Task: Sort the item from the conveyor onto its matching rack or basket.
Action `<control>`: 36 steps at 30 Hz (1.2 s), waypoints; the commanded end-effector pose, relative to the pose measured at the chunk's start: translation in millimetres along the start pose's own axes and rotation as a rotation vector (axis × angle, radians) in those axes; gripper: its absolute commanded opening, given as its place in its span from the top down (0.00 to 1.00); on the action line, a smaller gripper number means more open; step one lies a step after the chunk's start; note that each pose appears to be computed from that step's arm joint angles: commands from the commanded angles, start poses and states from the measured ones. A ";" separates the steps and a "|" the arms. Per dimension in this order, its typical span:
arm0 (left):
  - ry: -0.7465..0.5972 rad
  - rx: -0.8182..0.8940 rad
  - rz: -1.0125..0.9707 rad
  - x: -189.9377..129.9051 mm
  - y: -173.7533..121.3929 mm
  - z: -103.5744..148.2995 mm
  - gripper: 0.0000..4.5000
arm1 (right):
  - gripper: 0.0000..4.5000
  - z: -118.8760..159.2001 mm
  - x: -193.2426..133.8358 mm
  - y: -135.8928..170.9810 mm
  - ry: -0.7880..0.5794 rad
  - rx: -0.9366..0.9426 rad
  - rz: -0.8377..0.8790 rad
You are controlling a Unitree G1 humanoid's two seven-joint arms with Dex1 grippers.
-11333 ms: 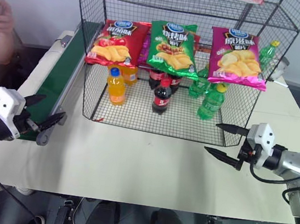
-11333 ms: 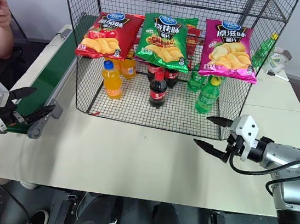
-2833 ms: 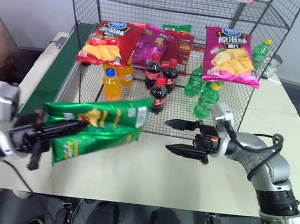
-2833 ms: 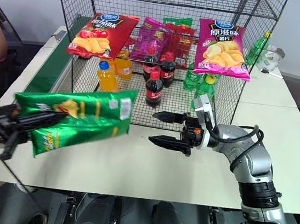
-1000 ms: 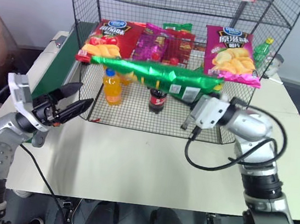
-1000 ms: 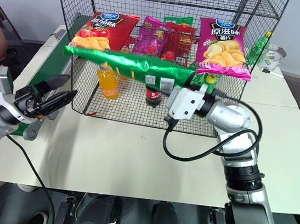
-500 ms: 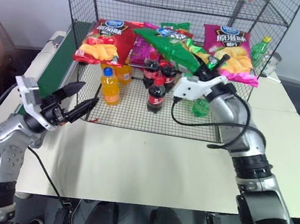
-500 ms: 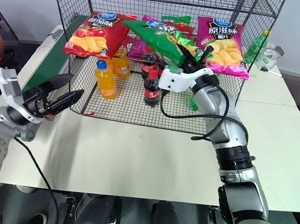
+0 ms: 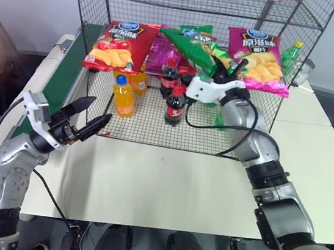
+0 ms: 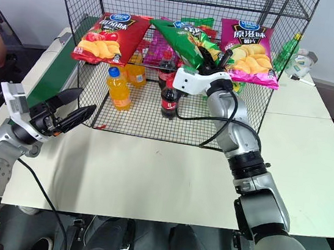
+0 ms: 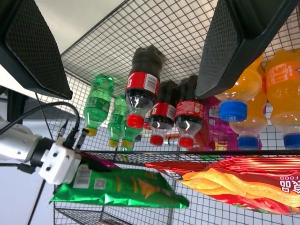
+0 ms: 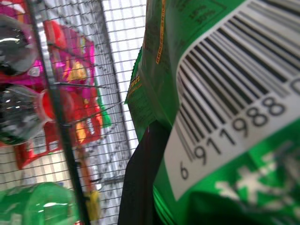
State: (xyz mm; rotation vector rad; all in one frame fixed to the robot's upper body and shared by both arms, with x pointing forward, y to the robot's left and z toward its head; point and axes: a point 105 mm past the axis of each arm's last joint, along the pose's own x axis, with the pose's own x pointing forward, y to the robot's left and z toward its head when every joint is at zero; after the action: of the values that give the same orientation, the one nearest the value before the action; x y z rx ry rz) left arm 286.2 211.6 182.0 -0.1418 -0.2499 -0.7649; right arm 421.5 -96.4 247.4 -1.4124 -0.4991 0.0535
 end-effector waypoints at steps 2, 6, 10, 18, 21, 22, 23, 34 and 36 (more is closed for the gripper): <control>-0.026 0.042 -0.018 3.3 -5.1 8.7 0.01 | 1.00 6.6 7.8 -22.2 -0.003 -0.015 -0.074; -0.023 0.042 -0.015 3.1 -6.7 6.4 0.01 | 1.00 6.8 11.5 -22.2 0.002 -0.002 -0.072; -0.024 0.045 -0.010 3.6 -6.7 5.6 0.00 | 0.92 8.1 15.4 -14.8 -0.002 0.065 -0.031; -0.017 0.044 0.001 1.7 -5.3 2.8 0.00 | 0.33 48.2 16.1 -32.3 -0.157 0.274 -0.028; -0.014 0.045 0.003 1.3 -5.3 1.0 0.00 | 0.33 53.7 14.7 -38.1 -0.175 0.295 -0.021; -0.013 0.044 0.003 1.4 -5.5 0.5 0.00 | 0.33 53.8 14.4 -37.7 -0.177 0.301 -0.013; -0.012 0.044 0.002 1.8 -5.7 -0.3 0.00 | 0.33 54.9 13.5 -37.1 -0.187 0.303 -0.003; 0.002 0.056 0.000 2.4 -5.5 -3.3 0.00 | 0.33 81.8 1.1 -30.6 -0.311 0.460 0.083; 0.004 0.059 0.002 2.0 -5.1 -3.2 0.00 | 0.33 88.1 -1.8 -26.7 -0.330 0.578 0.120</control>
State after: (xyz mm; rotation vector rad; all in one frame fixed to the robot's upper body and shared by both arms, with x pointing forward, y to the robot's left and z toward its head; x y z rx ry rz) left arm 287.0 205.6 172.2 -0.1144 -0.2385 -0.7518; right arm 390.7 -24.8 265.1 -0.9384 -0.5636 0.4670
